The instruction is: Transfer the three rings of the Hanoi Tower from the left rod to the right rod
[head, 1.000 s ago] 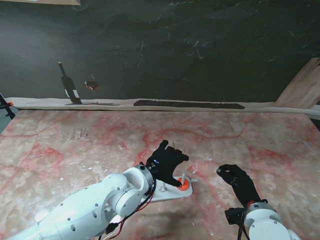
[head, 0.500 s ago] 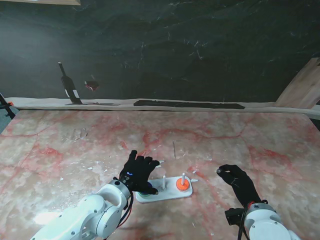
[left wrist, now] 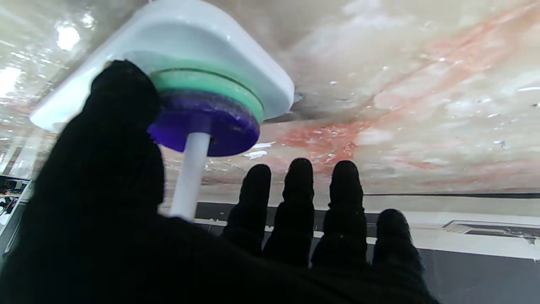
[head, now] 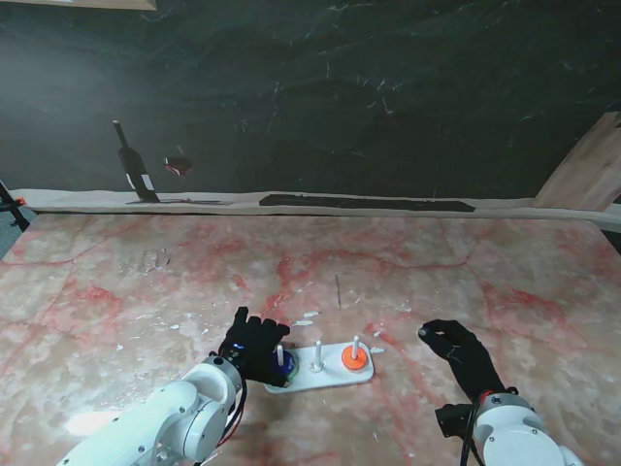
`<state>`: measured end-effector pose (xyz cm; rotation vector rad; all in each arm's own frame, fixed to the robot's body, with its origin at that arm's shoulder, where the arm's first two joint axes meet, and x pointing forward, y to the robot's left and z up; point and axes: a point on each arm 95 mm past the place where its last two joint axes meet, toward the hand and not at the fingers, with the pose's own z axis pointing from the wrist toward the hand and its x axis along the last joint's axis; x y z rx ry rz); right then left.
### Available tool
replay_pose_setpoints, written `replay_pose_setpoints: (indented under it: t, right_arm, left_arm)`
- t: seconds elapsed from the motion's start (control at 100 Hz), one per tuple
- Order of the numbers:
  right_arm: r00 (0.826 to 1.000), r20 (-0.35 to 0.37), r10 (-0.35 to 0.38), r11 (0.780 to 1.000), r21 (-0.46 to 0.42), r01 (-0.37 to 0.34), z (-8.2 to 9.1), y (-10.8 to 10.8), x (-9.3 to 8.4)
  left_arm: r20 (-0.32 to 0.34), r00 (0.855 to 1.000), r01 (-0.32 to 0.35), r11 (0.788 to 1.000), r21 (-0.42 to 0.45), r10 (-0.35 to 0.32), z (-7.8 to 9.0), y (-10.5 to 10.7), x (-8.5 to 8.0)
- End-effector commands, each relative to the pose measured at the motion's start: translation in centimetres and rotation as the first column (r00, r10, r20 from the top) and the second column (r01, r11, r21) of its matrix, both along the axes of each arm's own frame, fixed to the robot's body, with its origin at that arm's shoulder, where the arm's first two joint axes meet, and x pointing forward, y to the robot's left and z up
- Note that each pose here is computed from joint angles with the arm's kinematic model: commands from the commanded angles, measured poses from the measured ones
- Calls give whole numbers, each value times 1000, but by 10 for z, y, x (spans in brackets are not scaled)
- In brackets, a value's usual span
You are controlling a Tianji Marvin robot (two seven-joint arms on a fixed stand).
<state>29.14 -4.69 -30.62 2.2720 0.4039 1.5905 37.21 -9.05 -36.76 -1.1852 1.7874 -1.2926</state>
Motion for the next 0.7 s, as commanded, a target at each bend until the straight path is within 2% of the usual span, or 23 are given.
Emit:
replay_pose_setpoints:
  t: [0.0, 0.37, 0.69]
  right_arm:
    - [1000, -3, 6, 1000, 1, -6, -1, 2, -1]
    - [1000, -6, 7, 1000, 3, -7, -2, 2, 0]
    - [1000, -8, 10, 1000, 5, -10, -1, 2, 0]
  left_arm:
    - [-17, 1000, 0, 1000, 5, 0, -2, 4, 2]
    - [-21, 1000, 23, 1000, -8, -23, -2, 2, 3]
    - [-36, 998, 51, 999, -10, -52, 3, -1, -4]
